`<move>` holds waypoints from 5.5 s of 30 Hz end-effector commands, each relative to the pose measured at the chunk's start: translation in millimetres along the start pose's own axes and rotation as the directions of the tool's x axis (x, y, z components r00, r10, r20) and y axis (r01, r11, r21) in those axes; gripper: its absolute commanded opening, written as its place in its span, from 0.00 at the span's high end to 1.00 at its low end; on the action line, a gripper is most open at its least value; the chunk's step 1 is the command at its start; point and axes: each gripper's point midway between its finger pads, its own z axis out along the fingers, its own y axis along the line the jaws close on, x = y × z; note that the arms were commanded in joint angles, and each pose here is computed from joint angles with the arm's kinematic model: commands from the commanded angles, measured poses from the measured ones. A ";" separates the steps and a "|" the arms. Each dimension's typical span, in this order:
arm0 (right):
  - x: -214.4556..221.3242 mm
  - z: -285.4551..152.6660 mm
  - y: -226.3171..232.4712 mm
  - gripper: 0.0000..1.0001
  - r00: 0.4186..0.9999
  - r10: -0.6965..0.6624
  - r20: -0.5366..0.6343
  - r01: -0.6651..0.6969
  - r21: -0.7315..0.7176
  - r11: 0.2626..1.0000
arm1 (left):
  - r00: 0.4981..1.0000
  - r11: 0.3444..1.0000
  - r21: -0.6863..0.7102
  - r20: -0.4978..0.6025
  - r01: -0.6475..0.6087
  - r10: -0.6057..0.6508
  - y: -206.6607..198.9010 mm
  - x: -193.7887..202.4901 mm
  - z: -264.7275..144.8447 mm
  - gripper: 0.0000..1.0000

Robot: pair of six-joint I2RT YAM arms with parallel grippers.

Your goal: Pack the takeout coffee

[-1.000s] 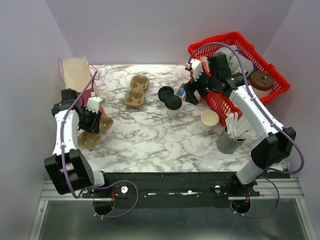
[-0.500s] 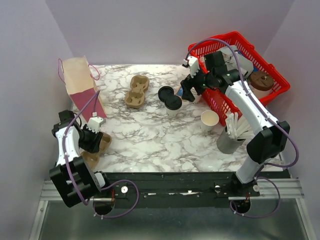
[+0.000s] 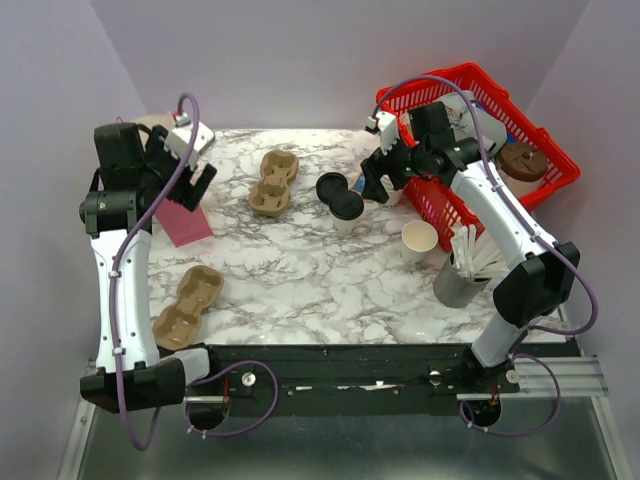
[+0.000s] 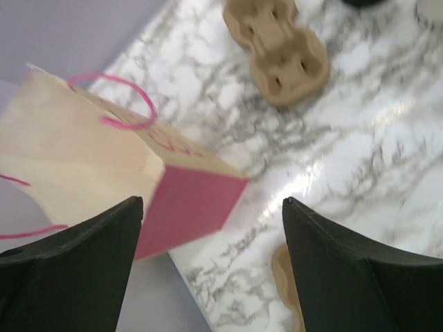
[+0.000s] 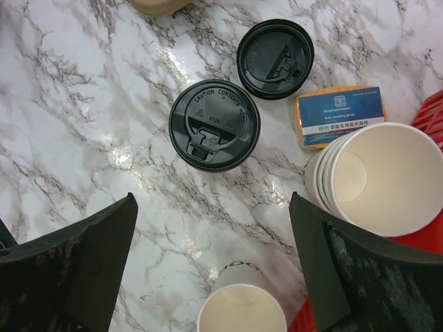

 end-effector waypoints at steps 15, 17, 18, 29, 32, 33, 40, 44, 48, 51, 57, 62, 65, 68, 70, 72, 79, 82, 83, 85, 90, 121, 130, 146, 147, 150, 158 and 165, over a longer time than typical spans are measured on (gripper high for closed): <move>-11.9 -10.4 7.6 0.00 0.999 -0.005 0.054 0.007 -0.021 1.000 | 0.815 0.717 -0.493 -0.024 0.494 -0.578 128.3 20.9 79.9 0.01; -11.5 -11.5 7.3 0.00 0.998 -0.011 0.055 0.012 -0.015 1.000 | 0.802 0.711 -0.488 -0.036 0.506 -0.596 126.4 28.7 86.9 0.02; -9.7 -11.0 7.7 0.00 0.999 -0.011 0.052 0.012 -0.017 1.000 | 0.800 0.713 -0.487 -0.048 0.504 -0.598 125.8 32.2 91.5 0.03; -9.7 -9.7 7.4 0.00 0.998 -0.018 0.054 0.019 -0.019 1.000 | 0.788 0.732 -0.450 -0.095 0.512 -0.609 127.9 43.8 122.7 0.15; -9.9 -10.0 7.4 0.00 0.998 -0.018 0.054 0.019 -0.019 1.000 | 0.786 0.743 -0.428 -0.110 0.515 -0.609 124.7 45.5 129.9 0.27; -9.7 -10.3 7.6 0.00 0.998 -0.018 0.054 0.019 -0.019 1.000 | 0.785 0.744 -0.426 -0.114 0.515 -0.609 124.4 46.2 130.8 0.30; -8.4 -11.8 6.6 0.00 0.998 -0.025 0.053 0.026 -0.008 1.000 | 0.800 0.774 -0.359 -0.110 0.522 -0.590 108.2 35.4 118.1 0.66; -9.6 -11.4 6.9 0.00 0.998 -0.023 0.056 0.024 -0.011 1.000 | 0.814 0.800 -0.313 -0.121 0.512 -0.568 94.3 33.1 108.5 0.86; -13.2 -10.5 6.5 0.00 0.998 -0.017 0.062 0.018 -0.016 1.000 | 0.834 0.821 -0.279 -0.103 0.499 -0.542 84.1 18.8 95.0 1.00; -16.4 -10.0 6.2 0.00 0.998 -0.017 0.064 0.019 -0.022 1.000 | 0.857 0.847 -0.229 -0.082 0.481 -0.509 73.5 1.6 85.4 1.00; -31.7 -14.3 7.3 0.00 0.994 -0.049 0.098 0.053 -0.037 0.998 | 0.909 0.911 0.036 -0.086 0.412 -0.408 22.7 -38.8 70.5 1.00; -44.4 -19.8 12.4 0.00 0.989 -0.066 0.131 0.075 -0.065 0.995 | 0.942 0.938 0.093 -0.084 0.332 -0.325 -6.4 -56.4 55.8 1.00; -47.3 -22.4 15.8 0.00 0.988 -0.066 0.138 0.078 -0.080 0.994 | 0.960 0.955 0.110 -0.080 0.277 -0.269 -19.4 -64.9 44.8 1.00; -50.1 -25.5 17.4 0.00 0.987 -0.068 0.147 0.081 -0.083 0.993 | 0.974 0.962 0.157 -0.073 0.222 -0.213 -36.4 -72.8 34.9 1.00; -51.3 -26.4 17.2 0.00 0.986 -0.070 0.149 0.082 -0.080 0.993 | 0.984 0.963 0.205 -0.065 0.176 -0.166 -48.0 -76.0 28.9 1.00; -54.9 -28.5 14.6 0.00 0.985 -0.074 0.154 0.085 -0.068 0.994 | 0.991 0.958 0.254 -0.065 0.131 -0.118 -63.0 -76.3 28.1 1.00; -76.0 -36.7 8.4 0.00 0.974 -0.110 0.197 0.121 -0.048 0.991 | 0.994 0.920 0.381 -0.029 -0.089 0.109 -94.4 -52.9 14.0 1.00; -82.4 -38.1 8.9 0.00 0.968 -0.128 0.215 0.143 -0.054 0.988 | 0.981 0.893 0.407 0.046 -0.191 0.189 -103.3 -51.2 4.6 1.00; -84.1 -38.5 9.4 0.00 0.967 -0.129 0.219 0.145 -0.056 0.988 | 0.977 0.886 0.413 0.067 -0.211 0.201 -106.3 -52.1 2.0 1.00; -91.1 -40.6 11.5 0.00 0.961 -0.139 0.240 0.160 -0.071 0.985 | 0.961 0.860 0.429 0.131 -0.277 0.244 -114.5 -52.6 -4.4 1.00; -104.4 -38.2 24.8 0.00 0.948 -0.136 0.287 0.188 -0.159 0.969 | 0.938 0.815 0.463 0.176 -0.348 0.300 -134.3 -32.6 0.6 1.00; -124.1 23.7 90.5 0.01 0.942 -0.136 0.308 0.251 -0.376 0.892 | 0.908 0.785 0.456 0.213 -0.419 0.361 -158.8 -27.9 9.6 0.32; -141.3 41.8 103.0 0.01 0.915 -0.183 0.361 0.326 -0.389 0.862 | 0.927 0.936 0.192 0.296 -0.296 0.233 -107.0 -104.9 -33.3 0.17; -130.4 93.9 114.9 0.17 0.880 -0.280 0.384 0.426 -0.375 0.823 | 0.927 0.985 -0.081 0.358 0.153 -0.114 -29.1 -136.6 -59.2 0.01; -128.5 95.4 115.8 0.19 0.879 -0.285 0.383 0.431 -0.378 0.819 | 0.928 0.985 -0.084 0.356 0.153 -0.113 -28.7 -135.9 -58.8 0.01; -120.9 100.0 117.6 0.25 0.876 -0.308 0.370 0.446 -0.381 0.810 | 0.934 0.985 -0.088 0.342 0.146 -0.107 -28.0 -132.8 -54.7 0.01; -108.2 103.0 129.5 0.38 0.878 -0.314 0.361 0.456 -0.431 0.779 | 0.943 0.984 -0.086 0.311 0.153 -0.119 -28.2 -124.6 -41.8 0.01; -104.7 106.0 139.7 0.46 0.854 -0.369 0.368 0.507 -0.426 0.749 | 0.952 0.987 -0.077 0.282 0.142 -0.115 -30.8 -117.1 -34.5 0.02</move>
